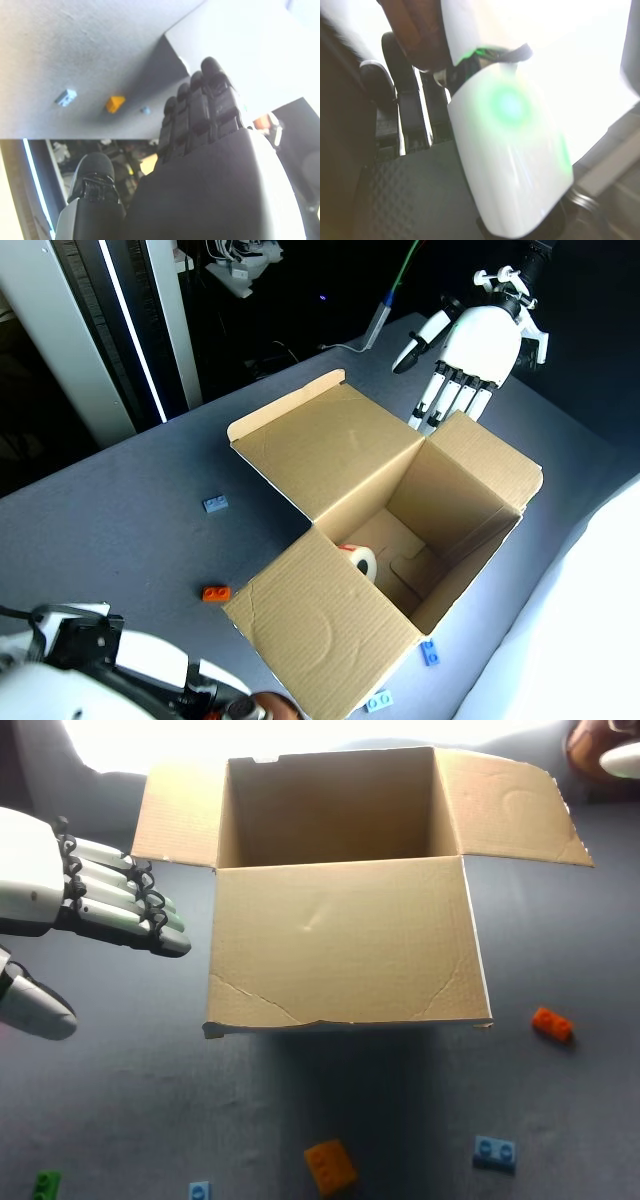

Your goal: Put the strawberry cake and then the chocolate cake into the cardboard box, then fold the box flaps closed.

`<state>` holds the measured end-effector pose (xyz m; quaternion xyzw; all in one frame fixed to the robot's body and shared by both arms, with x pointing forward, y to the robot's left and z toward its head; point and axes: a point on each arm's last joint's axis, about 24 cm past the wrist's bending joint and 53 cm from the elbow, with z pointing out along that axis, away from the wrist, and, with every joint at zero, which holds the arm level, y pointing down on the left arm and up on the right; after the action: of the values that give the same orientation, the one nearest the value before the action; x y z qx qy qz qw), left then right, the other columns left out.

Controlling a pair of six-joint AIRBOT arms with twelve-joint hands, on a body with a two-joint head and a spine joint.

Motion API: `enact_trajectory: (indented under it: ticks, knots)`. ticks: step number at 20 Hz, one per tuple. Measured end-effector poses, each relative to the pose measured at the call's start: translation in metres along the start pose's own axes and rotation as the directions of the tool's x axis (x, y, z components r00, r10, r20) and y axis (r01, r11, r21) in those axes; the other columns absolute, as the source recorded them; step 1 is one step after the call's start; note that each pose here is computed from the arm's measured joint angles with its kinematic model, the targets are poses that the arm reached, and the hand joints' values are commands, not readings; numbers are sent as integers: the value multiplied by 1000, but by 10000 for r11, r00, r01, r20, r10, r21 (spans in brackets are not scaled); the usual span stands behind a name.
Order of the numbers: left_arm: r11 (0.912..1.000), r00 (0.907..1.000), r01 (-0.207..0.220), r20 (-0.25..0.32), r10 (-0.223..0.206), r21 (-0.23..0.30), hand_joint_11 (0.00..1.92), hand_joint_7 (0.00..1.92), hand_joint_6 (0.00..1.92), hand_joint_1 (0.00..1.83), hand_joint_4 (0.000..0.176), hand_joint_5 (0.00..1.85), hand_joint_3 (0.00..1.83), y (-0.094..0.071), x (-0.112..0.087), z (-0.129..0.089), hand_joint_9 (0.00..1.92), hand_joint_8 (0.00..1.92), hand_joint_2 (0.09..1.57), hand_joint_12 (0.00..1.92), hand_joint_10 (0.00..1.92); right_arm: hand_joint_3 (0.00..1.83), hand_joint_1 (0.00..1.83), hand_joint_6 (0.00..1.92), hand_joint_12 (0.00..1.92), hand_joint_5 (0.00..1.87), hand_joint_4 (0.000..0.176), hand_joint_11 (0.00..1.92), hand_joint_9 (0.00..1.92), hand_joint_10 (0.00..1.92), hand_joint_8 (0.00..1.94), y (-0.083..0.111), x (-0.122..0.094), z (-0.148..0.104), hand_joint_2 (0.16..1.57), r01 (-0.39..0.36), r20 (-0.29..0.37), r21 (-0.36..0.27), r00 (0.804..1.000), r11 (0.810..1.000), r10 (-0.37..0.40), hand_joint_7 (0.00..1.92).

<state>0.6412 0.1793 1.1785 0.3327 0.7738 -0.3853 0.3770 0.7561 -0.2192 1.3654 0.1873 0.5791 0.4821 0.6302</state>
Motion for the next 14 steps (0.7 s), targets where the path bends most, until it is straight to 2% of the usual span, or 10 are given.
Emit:
enact_trajectory:
  ticks: [2, 4, 6, 10, 13, 14]
  knots:
    - [10000, 10000, -10, -7, 10, 33, 0, 178, 7, 0, 0, 131, 0, -1, 0, 3, 164, 5, 1230, 557, 5, 0, 1191, 1057, 1850, 921, 0, 245, 480, 1374, 1424, 26, 12, 0, 1197, 733, -189, -745, 9970, 9945, -749, 737]
    - [10000, 10000, -20, 44, 20, -82, 0, 179, 9, 0, 0, 145, 1, 2, -2, 3, 170, 3, 1243, 576, 5, 1, 1178, 1099, 1821, 873, 0, 257, 514, 1319, 1443, 53, 24, -1, 1211, 1327, -239, -1619, 9901, 9778, -1383, 740]
    - [9999, 10000, 14, 57, -13, -136, 0, 193, 7, 28, 0, 155, 3, 3, -1, 3, 179, 4, 1255, 594, 5, 0, 1181, 1085, 1815, 882, 0, 269, 529, 1304, 1441, 69, 33, 1, 1209, 1361, -210, -2091, 9894, 9684, -1436, 742]
    - [9996, 10000, -37, 42, 38, -278, 0, 183, 0, 2, 0, 139, 2, 7, -1, 7, 178, 0, 1258, 657, 2, 0, 1202, 956, 1827, 951, 0, 214, 530, 1317, 1413, 102, 75, 9, 1183, 1665, -686, -3073, 9781, 9370, -1963, 771]
    - [9990, 9999, -72, 122, 77, -432, 0, 166, 7, 0, 0, 160, 3, 11, -3, 10, 166, 0, 1264, 620, 0, 0, 1215, 898, 1868, 1005, 0, 154, 504, 1344, 1406, 133, 100, 10, 1171, 1835, -672, -4030, 9711, 8966, -2290, 755]
    - [9989, 9999, -71, 137, 78, -463, 0, 178, 9, 0, 0, 177, 1, 11, -4, 10, 177, 3, 1260, 643, 4, 0, 1211, 918, 1831, 1001, 0, 168, 531, 1298, 1381, 140, 106, 11, 1170, 1784, -671, -4203, 9717, 8897, -2266, 761]
